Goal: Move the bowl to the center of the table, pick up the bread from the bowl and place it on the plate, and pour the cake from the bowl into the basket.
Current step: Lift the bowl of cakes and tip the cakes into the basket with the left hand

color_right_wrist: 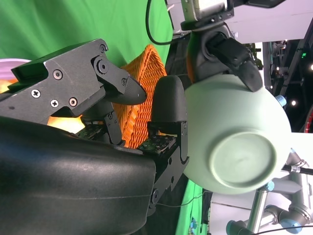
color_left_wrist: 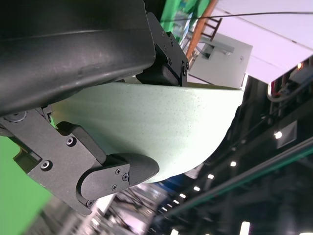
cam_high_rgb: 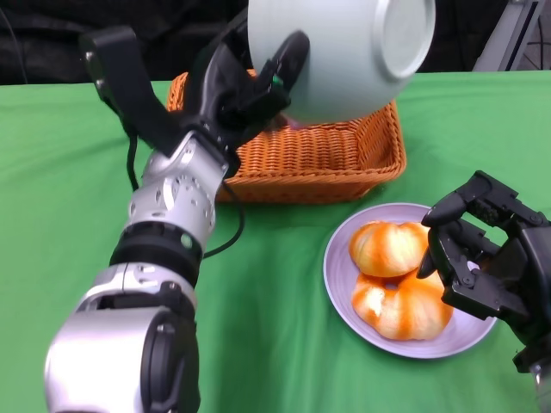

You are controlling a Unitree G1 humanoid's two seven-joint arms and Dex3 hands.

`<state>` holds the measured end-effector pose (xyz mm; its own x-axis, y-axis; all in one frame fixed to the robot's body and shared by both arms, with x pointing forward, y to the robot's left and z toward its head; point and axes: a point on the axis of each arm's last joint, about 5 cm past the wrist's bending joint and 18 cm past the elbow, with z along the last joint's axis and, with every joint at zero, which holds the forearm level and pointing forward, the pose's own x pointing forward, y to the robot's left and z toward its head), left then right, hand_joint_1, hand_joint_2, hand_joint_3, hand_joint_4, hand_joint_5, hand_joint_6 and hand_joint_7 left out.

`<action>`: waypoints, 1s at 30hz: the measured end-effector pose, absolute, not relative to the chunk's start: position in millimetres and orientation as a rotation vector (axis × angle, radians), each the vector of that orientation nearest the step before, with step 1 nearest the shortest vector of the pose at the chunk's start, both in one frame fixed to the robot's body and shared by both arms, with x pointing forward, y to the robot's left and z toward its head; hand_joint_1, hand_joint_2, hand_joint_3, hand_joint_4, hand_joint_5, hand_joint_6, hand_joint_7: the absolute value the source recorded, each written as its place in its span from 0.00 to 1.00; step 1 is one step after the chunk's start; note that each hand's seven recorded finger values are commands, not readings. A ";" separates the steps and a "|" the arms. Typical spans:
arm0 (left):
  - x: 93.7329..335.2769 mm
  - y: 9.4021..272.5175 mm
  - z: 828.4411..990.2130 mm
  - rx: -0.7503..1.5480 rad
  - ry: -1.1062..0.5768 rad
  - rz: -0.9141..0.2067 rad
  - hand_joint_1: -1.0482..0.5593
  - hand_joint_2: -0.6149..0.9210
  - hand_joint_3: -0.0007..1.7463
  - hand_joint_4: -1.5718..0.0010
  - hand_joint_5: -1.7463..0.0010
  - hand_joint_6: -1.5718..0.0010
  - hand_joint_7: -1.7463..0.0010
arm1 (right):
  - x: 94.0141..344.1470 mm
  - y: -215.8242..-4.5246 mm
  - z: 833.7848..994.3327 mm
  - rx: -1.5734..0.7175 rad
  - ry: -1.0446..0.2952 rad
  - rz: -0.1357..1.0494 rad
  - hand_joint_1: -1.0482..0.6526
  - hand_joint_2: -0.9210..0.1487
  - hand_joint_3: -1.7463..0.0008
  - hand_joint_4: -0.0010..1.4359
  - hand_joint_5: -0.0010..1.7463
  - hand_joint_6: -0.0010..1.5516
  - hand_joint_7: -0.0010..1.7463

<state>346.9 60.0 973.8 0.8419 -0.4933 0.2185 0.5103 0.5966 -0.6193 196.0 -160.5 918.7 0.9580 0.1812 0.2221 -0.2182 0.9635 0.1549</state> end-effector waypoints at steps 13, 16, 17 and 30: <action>347.6 56.0 971.4 -1.067 0.230 -0.489 0.53 0.85 0.55 0.49 0.00 0.63 0.00 | 194.9 -160.9 917.6 0.180 -0.202 0.203 0.59 0.22 0.43 0.44 1.00 0.35 0.86; 347.5 55.4 971.2 -1.155 0.296 -0.466 0.53 0.86 0.53 0.49 0.00 0.63 0.01 | 194.8 -160.9 917.5 0.179 -0.202 0.203 0.59 0.22 0.43 0.44 1.00 0.35 0.86; 347.4 55.4 971.3 -1.163 0.304 -0.464 0.53 0.86 0.53 0.49 0.00 0.63 0.01 | 194.8 -160.9 917.5 0.179 -0.202 0.203 0.59 0.22 0.43 0.44 1.00 0.35 0.86; 347.7 55.0 974.6 -1.191 0.350 -0.449 0.53 0.87 0.50 0.48 0.00 0.62 0.00 | 194.9 -160.8 917.2 0.181 -0.194 0.203 0.58 0.21 0.43 0.44 1.00 0.35 0.86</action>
<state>347.7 55.0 974.6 0.8601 -0.5094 -0.0262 0.1496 0.3010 -0.9418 194.9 -160.8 917.2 0.9609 0.1816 0.2088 -0.2164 0.9635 0.1577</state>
